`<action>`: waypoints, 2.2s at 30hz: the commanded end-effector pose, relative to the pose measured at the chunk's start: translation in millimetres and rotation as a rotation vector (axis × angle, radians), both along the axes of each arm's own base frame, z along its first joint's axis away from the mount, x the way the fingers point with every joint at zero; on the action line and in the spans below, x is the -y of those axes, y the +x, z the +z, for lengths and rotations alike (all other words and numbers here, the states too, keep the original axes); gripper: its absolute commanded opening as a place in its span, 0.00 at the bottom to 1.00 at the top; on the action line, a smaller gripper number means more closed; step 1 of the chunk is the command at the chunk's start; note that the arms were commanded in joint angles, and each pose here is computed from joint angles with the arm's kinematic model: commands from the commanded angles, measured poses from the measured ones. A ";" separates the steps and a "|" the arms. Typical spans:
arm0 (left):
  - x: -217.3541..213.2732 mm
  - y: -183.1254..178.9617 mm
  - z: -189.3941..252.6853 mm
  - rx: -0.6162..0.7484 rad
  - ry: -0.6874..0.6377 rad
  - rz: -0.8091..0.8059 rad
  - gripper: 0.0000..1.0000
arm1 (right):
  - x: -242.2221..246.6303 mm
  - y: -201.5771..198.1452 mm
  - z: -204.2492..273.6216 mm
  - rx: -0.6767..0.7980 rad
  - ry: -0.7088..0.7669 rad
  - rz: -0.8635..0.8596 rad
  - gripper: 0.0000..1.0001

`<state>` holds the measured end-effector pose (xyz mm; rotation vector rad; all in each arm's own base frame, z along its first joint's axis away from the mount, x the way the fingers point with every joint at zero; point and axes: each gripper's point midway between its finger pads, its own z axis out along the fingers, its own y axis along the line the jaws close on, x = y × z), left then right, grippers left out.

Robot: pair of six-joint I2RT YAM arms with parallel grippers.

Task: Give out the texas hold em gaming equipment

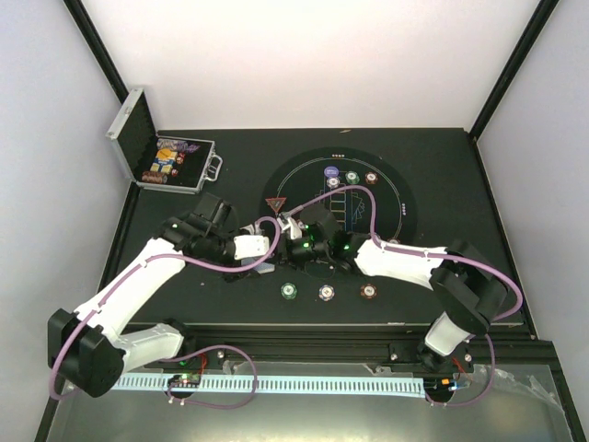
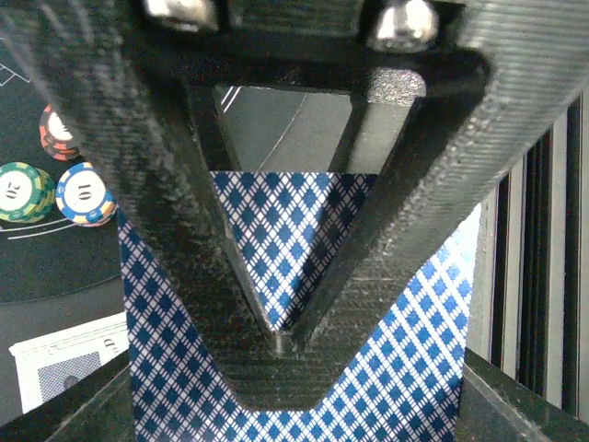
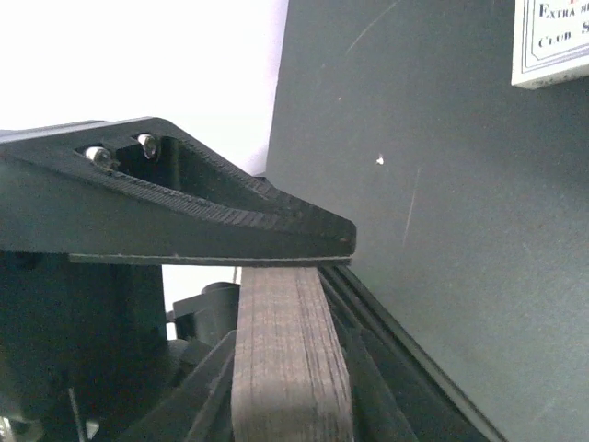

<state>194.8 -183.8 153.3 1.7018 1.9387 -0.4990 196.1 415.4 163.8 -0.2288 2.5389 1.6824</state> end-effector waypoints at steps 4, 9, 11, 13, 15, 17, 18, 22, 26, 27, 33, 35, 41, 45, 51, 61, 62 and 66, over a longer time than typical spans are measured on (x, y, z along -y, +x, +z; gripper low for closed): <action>1.0 5.3 19.6 0.055 -0.025 0.028 0.02 | 1.3 6.1 -1.3 0.022 -0.054 -0.018 0.40; 1.7 4.7 17.9 0.047 -0.021 0.016 0.01 | -3.9 -0.3 0.8 0.024 -0.043 0.016 0.58; 1.5 4.3 16.0 0.040 -0.015 0.013 0.01 | -6.5 -4.1 0.1 0.022 -0.043 0.032 0.61; 1.2 3.6 14.3 0.032 -0.009 0.009 0.02 | -10.3 -8.5 1.2 0.022 -0.029 0.053 0.64; 0.8 3.4 13.0 0.028 -0.006 0.007 0.02 | -14.4 -10.6 4.8 0.026 -0.016 0.069 0.66; 0.5 2.1 11.1 0.019 0.000 0.003 0.02 | -16.7 -11.2 5.8 0.028 -0.010 0.077 0.68; 0.4 2.2 10.6 0.015 0.002 0.003 0.01 | -17.3 -10.9 5.2 0.027 -0.011 0.078 0.68; -1.1 1.1 10.7 0.018 0.008 0.003 0.02 | -16.7 -7.9 -4.6 0.011 -0.041 0.065 0.65; -2.6 -1.3 11.8 0.021 0.011 -0.001 0.02 | -9.3 -2.9 -17.6 -0.002 -0.078 0.038 0.60; -2.9 -1.2 12.4 0.023 0.012 -0.001 0.02 | -6.3 -1.9 -20.6 -0.004 -0.088 0.032 0.60; -3.6 -2.0 14.3 0.027 0.013 -0.001 0.02 | 8.6 0.4 -28.2 -0.008 -0.117 0.001 0.56; -4.3 -1.1 13.6 0.028 0.017 0.002 0.02 | 12.1 0.4 -28.0 -0.004 -0.123 -0.007 0.55; -5.4 1.8 12.6 0.031 0.023 0.012 0.01 | 19.9 -0.4 -28.2 0.010 -0.154 -0.013 0.54; -6.7 2.0 10.1 0.031 0.029 0.018 0.02 | 23.9 -0.7 -25.5 0.024 -0.169 -0.018 0.52; -10.4 3.7 1.1 0.025 0.043 0.030 0.02 | 27.0 1.0 -12.3 0.062 -0.176 -0.021 0.47; -13.8 6.5 -10.2 0.007 0.051 0.049 0.02 | 28.3 4.9 -2.6 0.091 -0.205 -0.022 0.35; -14.3 6.7 -10.5 0.008 0.053 0.049 0.02 | 29.2 5.2 -2.5 0.094 -0.209 -0.025 0.34; -17.8 7.3 -13.0 0.008 0.062 0.052 0.02 | 32.5 5.8 -2.8 0.101 -0.226 -0.030 0.32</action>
